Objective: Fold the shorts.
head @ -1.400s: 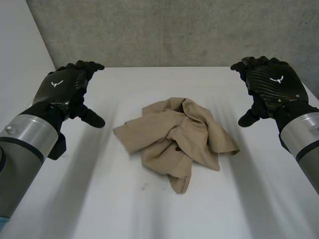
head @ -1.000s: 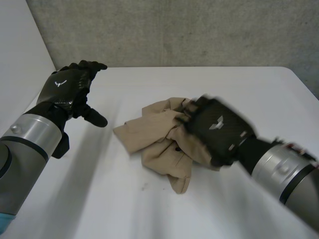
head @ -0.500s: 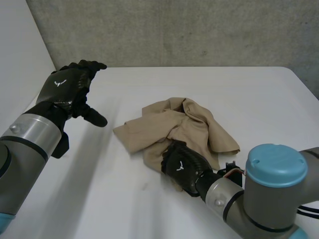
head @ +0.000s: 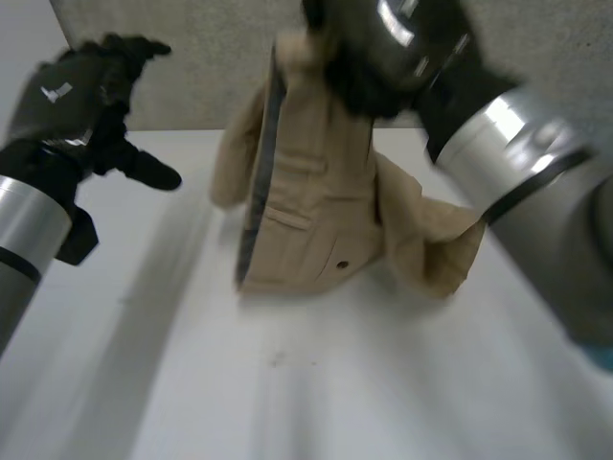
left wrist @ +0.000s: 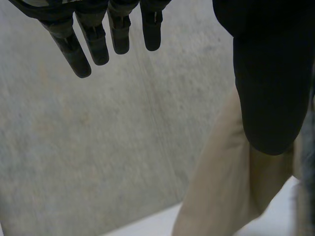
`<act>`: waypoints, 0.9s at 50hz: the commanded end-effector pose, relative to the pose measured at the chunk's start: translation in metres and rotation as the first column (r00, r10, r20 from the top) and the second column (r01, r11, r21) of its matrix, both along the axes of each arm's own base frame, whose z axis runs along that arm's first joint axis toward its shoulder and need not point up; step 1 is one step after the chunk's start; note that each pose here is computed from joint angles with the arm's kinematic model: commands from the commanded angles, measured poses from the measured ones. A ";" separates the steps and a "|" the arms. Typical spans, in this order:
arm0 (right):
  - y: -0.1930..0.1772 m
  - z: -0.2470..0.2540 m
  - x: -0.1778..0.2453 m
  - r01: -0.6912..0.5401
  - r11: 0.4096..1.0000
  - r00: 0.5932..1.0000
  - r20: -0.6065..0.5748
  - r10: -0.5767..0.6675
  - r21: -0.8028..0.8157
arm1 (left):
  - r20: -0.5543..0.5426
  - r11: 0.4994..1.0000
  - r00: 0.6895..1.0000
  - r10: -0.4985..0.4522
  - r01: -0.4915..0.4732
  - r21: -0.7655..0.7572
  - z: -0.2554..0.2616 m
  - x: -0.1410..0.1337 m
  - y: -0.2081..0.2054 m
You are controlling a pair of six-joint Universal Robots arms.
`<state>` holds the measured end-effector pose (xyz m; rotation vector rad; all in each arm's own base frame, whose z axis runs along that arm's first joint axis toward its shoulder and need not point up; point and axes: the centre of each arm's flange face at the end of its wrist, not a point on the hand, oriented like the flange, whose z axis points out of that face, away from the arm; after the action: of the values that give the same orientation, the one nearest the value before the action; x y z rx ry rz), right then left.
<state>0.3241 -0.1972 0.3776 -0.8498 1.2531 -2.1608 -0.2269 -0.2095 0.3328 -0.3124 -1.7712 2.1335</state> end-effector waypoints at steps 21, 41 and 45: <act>-0.030 0.007 -0.006 -0.011 0.980 0.998 0.058 0.000 0.197 | 0.037 0.996 0.999 -0.009 0.006 0.092 -0.021 0.002 0.001; -0.222 -0.107 -0.149 0.359 0.792 0.912 -0.003 -0.411 0.494 | 0.047 0.993 0.999 -0.026 0.020 0.118 -0.034 -0.006 -0.008; -0.231 -0.108 -0.164 0.445 0.751 0.869 -0.033 -0.494 0.488 | 0.054 0.990 0.997 -0.048 0.040 0.138 -0.040 -0.013 -0.009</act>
<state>0.1811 -0.4088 0.2757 -0.3070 1.9159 -1.9676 -0.2321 -0.2155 0.3008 -0.3547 -1.8959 2.0161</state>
